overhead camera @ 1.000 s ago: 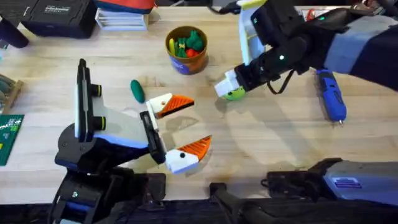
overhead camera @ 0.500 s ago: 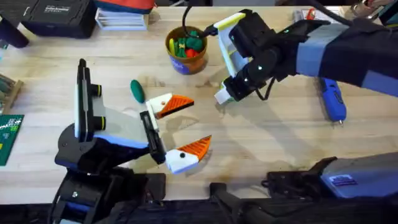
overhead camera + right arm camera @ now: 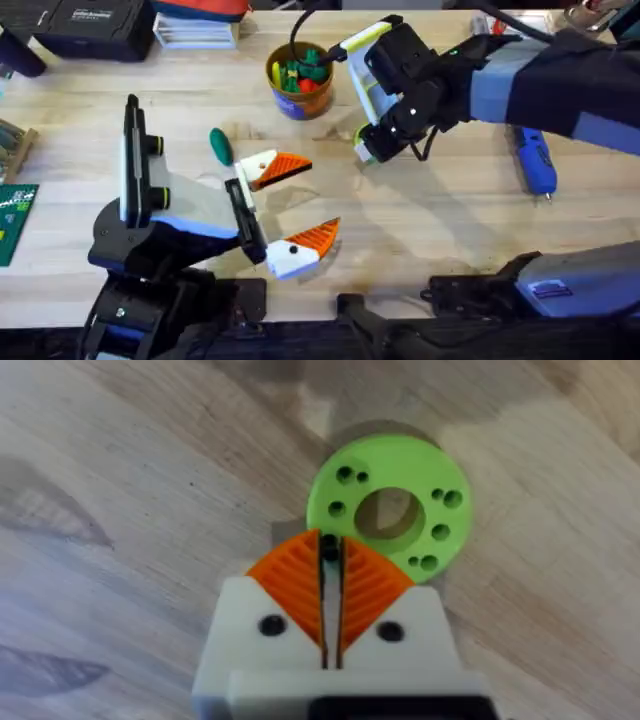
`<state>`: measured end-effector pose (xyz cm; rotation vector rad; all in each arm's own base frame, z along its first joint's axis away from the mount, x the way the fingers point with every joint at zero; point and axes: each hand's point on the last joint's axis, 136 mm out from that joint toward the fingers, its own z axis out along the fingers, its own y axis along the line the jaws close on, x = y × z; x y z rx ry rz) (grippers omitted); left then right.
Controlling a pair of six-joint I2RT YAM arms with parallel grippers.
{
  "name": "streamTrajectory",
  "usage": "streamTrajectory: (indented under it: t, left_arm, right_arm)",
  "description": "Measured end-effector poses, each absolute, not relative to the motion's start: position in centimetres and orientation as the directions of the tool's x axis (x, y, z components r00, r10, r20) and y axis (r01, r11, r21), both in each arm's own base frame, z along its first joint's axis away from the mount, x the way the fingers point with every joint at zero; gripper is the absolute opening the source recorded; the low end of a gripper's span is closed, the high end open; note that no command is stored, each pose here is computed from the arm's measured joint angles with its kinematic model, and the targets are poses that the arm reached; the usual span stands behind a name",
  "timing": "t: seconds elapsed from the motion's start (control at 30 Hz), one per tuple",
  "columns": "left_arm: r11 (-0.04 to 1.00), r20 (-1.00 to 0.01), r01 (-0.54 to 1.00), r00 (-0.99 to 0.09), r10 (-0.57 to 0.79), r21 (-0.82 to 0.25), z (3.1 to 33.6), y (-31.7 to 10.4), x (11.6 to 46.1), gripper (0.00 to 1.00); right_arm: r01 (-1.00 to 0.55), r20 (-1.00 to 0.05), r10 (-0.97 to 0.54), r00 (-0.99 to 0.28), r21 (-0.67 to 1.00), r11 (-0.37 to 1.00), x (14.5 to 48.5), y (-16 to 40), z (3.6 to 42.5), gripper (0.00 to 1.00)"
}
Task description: Pick up the gripper from the table and insert it into the empty holder that is missing its gripper. Then pick up a screw, insert it into the mounting hole, and use the screwdriver to tighten it. Finally, clean up the table by picking up the vegetable and placing it into the bucket.
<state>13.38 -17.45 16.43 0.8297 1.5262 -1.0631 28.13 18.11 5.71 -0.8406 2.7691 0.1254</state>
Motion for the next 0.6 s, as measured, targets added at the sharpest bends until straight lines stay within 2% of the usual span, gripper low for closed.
streamTrajectory:
  t: [0.13,0.43,0.6]
  left_arm:
    - [0.365,-0.978,0.909,-0.208,-0.024,-0.203,16.4,-17.4,13.4,0.985]
    - [0.365,-0.978,0.909,-0.208,-0.024,-0.203,16.4,-17.4,13.4,0.985]
    - [0.365,-0.978,0.909,-0.209,-0.024,-0.203,16.4,-17.4,13.4,0.986]
  right_arm:
    - [-0.556,-0.260,-0.535,-0.804,0.011,0.831,28.2,18.2,5.8,0.010]
    - [-0.550,-0.268,-0.537,-0.800,-0.030,0.835,28.8,17.7,6.1,0.006]
    - [-0.547,-0.318,-0.535,-0.782,-0.058,0.835,29.8,17.8,8.6,0.006]
